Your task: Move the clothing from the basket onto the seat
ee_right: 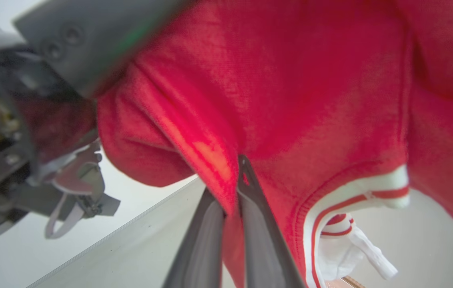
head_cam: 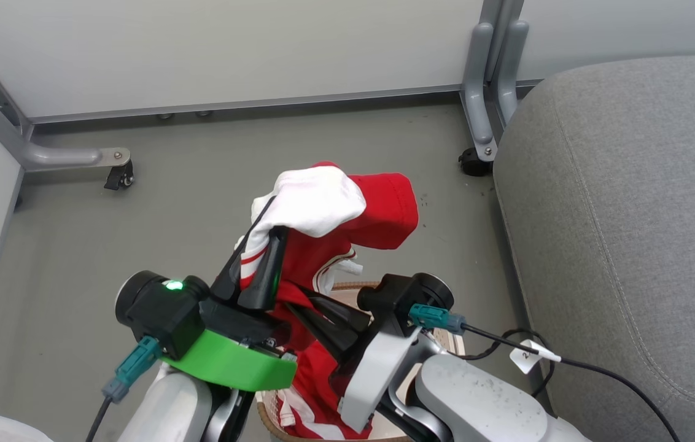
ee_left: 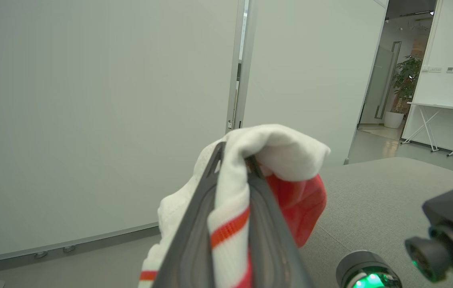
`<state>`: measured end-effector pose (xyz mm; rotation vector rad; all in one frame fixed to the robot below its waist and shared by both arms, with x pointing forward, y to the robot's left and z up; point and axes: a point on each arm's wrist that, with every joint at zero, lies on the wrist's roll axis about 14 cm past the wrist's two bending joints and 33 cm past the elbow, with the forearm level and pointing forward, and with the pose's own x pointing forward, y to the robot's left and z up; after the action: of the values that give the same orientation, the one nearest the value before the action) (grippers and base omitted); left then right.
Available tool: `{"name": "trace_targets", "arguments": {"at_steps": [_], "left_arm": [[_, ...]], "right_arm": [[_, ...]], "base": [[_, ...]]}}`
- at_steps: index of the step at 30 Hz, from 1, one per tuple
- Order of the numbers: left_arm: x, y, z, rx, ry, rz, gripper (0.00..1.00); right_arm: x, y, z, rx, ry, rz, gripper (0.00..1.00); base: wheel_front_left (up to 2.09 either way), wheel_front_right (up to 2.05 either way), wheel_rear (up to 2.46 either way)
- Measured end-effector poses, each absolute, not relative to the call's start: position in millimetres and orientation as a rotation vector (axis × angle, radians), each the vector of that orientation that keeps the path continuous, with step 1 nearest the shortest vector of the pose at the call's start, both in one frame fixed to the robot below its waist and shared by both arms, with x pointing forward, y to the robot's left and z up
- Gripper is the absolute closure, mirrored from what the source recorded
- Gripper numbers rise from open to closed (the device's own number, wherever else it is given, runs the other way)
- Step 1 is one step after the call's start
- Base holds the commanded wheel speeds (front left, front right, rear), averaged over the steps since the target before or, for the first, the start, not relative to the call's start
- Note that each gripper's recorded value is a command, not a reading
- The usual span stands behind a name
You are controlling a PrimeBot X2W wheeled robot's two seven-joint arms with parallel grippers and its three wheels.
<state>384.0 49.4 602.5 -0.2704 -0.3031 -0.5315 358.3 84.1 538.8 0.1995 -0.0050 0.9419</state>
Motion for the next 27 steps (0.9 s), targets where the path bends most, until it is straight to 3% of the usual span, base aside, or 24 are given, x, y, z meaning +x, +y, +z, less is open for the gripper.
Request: {"name": "trace_targets", "arguments": {"at_steps": [12,13,14,27], "left_arm": [[385,51,598,-0.273,-0.286,-0.526,0.99],[386,52,597,-0.275,-0.278,-0.521,0.65],[386,53,596,-0.272,-0.277,-0.513,0.00],[380,66,600,-0.191,-0.293,-0.491,0.00]], "right_arm": [[361,83,538,0.205,-0.007,0.937,1.00],[362,83,538,0.205,-0.007,0.937,1.00],[362,83,538,0.205,-0.008,0.936,1.00],[366,82,538,0.196,-0.017,0.928,1.00]], "base": [[0.00,0.00,0.00],[0.00,0.00,0.00],[0.00,0.00,0.00],[0.00,0.00,0.00]]}}
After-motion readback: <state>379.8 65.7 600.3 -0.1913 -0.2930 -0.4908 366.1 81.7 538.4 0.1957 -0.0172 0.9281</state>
